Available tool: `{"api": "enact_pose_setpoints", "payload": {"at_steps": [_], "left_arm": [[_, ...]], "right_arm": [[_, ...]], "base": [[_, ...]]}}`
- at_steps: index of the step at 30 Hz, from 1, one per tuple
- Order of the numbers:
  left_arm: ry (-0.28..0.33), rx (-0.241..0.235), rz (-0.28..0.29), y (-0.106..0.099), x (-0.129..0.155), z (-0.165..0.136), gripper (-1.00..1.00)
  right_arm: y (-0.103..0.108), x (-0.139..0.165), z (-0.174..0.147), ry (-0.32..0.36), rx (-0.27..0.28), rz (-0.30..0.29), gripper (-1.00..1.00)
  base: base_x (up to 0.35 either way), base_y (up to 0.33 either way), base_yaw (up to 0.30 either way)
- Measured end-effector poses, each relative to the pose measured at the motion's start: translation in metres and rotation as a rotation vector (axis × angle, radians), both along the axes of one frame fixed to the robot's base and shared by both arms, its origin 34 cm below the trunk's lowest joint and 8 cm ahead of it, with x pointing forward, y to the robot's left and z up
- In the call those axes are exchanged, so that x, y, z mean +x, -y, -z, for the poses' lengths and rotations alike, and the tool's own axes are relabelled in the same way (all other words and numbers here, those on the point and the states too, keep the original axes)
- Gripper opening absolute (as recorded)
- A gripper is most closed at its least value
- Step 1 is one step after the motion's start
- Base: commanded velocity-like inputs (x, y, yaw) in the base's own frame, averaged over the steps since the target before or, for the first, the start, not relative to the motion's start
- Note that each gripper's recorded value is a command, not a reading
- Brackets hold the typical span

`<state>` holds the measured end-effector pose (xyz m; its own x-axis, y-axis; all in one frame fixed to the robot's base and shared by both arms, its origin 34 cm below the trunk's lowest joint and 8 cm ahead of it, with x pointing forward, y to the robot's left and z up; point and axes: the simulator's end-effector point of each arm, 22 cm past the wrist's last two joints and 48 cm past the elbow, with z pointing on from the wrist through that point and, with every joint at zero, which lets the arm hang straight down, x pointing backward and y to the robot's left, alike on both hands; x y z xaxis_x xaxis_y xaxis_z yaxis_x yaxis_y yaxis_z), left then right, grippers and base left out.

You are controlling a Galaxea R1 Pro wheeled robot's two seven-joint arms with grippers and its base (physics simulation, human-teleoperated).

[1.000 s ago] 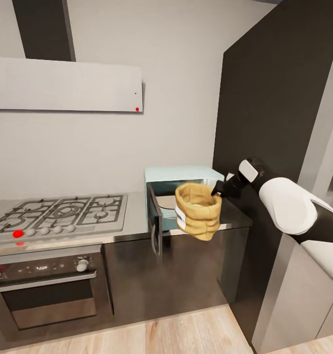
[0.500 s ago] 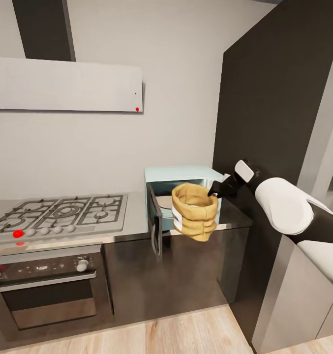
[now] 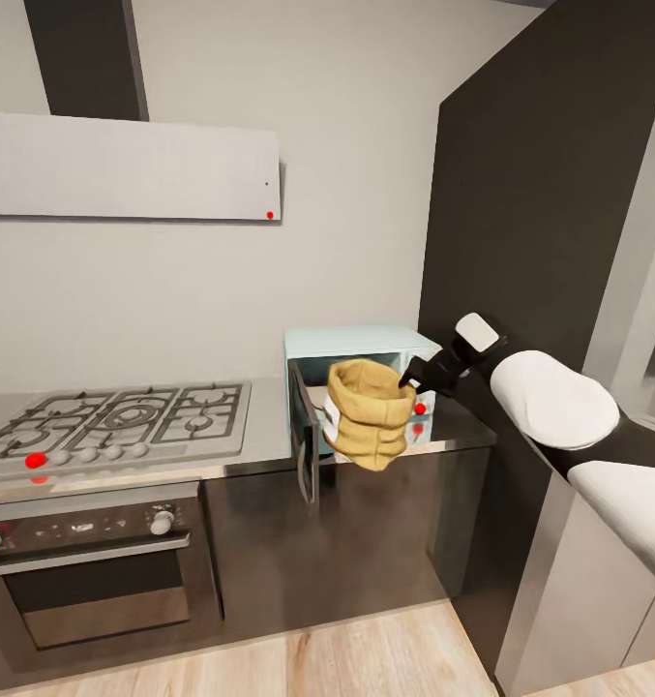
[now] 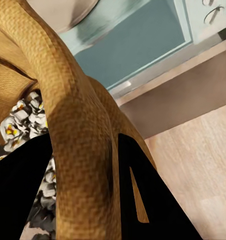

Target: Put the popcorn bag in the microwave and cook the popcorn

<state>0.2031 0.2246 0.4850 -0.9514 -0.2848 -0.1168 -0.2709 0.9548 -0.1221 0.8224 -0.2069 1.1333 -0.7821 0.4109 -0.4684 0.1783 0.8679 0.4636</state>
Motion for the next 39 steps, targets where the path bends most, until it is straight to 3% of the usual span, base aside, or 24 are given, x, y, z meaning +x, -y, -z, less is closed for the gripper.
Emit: {"api": "enact_pose_setpoints", "payload": {"at_steps": [19,21,23,25,29,35,39], "left_arm": [[0.001,0.0,0.001,0.0,0.001,0.0,1.0],[0.001,0.0,0.001,0.0,0.001,0.0,1.0],[0.001,0.0,0.0,0.0,0.001,0.0,1.0],[0.002,0.0,0.0,0.0,0.001,0.0,1.0],[0.002,0.0,0.0,0.0,0.001,0.0,1.0],[0.002,0.0,0.0,0.0,0.001,0.0,1.0],[0.002,0.0,0.001,0.0,0.001,0.0,1.0]], "right_arm": [[0.001,0.0,0.001,-0.004,-0.012,0.005,-1.0],[0.006,-0.003,0.005,-0.023,-0.027,0.023,-1.0],[0.006,-0.006,0.009,-0.05,0.002,0.046,-1.0],[0.011,-0.01,0.015,-0.084,-0.004,0.075,-1.0],[0.007,-0.012,0.018,-0.099,-0.007,0.076,-1.0],[0.007,-0.006,0.014,-0.072,-0.003,0.105,-1.0],[-0.004,0.005,0.007,-0.02,0.009,0.139,-1.0]], "base": [[0.0,0.0,0.0],[0.0,0.0,0.0],[0.0,0.0,0.0],[0.0,0.0,0.0],[0.0,0.0,0.0],[0.0,0.0,0.0],[0.0,0.0,0.0]]}}
